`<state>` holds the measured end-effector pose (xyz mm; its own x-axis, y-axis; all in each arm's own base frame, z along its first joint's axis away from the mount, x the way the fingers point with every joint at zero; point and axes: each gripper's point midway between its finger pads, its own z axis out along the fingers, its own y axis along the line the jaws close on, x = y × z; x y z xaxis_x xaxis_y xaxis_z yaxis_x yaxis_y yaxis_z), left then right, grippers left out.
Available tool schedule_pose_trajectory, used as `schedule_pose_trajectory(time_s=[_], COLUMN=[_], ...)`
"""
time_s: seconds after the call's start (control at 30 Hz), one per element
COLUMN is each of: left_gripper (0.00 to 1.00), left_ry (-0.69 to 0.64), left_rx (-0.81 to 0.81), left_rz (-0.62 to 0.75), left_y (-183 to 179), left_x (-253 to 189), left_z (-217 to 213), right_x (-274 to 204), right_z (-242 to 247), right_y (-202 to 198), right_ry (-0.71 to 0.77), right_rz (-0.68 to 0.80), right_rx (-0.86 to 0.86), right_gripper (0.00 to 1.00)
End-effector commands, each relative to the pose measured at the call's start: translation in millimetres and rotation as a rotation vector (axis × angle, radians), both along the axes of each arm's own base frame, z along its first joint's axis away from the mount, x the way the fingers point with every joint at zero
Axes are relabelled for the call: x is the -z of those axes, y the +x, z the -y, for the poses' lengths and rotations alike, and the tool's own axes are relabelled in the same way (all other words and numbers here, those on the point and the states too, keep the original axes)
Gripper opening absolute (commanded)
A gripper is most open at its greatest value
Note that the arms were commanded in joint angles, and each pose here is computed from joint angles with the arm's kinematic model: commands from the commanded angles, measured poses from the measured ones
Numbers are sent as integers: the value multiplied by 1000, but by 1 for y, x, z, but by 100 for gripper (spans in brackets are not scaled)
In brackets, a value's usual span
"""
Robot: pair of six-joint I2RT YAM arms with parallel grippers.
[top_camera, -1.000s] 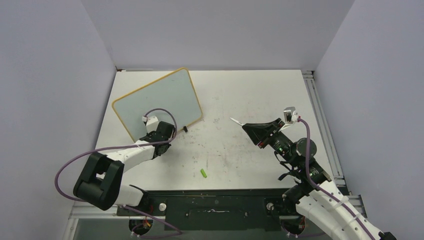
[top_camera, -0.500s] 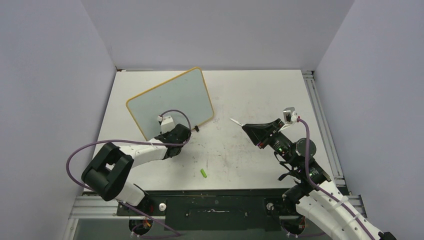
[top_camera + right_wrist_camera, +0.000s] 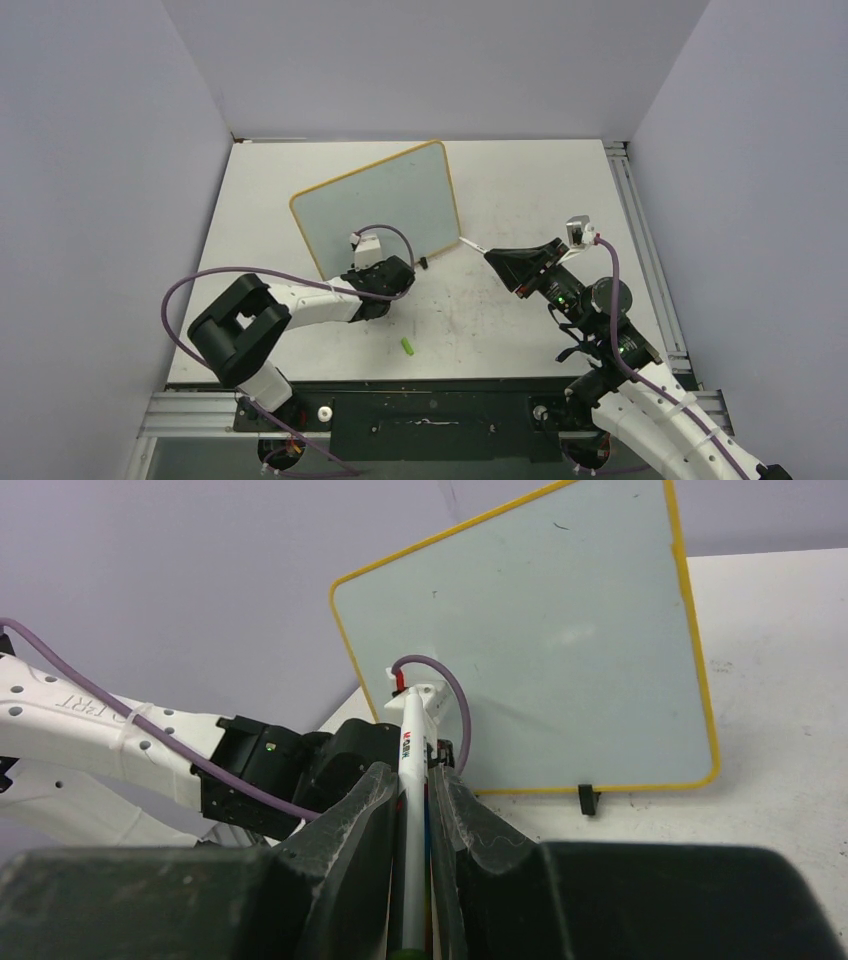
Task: Write a sentence on the whiteboard
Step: Move the whiteboard stand to the center of the board.
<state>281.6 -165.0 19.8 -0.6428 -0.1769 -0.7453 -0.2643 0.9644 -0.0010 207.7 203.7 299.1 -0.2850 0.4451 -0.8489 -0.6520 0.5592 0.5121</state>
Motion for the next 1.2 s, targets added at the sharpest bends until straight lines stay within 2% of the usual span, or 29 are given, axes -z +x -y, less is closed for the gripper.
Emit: schedule_pose_trajectory(time_s=[0.0, 0.43, 0.6, 0.77, 0.93, 1.03, 1.17], left_gripper=[0, 0, 33, 54, 64, 66, 76], left_ry=[-41, -65, -94, -115, -150, -194, -225], left_rx=[80, 165, 178, 203, 253, 374, 520], left_rz=[6, -4, 8, 21, 19, -6, -14], left_y=[0, -14, -16, -22, -36, -49, -66], left_x=[-5, -10, -23, -40, -52, -64, -102], left_z=[40, 78, 79, 74, 67, 75, 77], right_x=[-11, -9, -12, -13, -14, -15, -16], right_z=[2, 3, 5, 8, 10, 11, 12], right_y=[-1, -2, -2, -1, -1, -1, -1], right_ry=[32, 33, 33, 25, 9, 2, -4], right_rz=[26, 19, 22, 28, 30, 31, 29], right_rx=[6, 11, 18, 38, 48, 53, 56], right_gripper=[9, 9, 9, 9, 9, 9, 9])
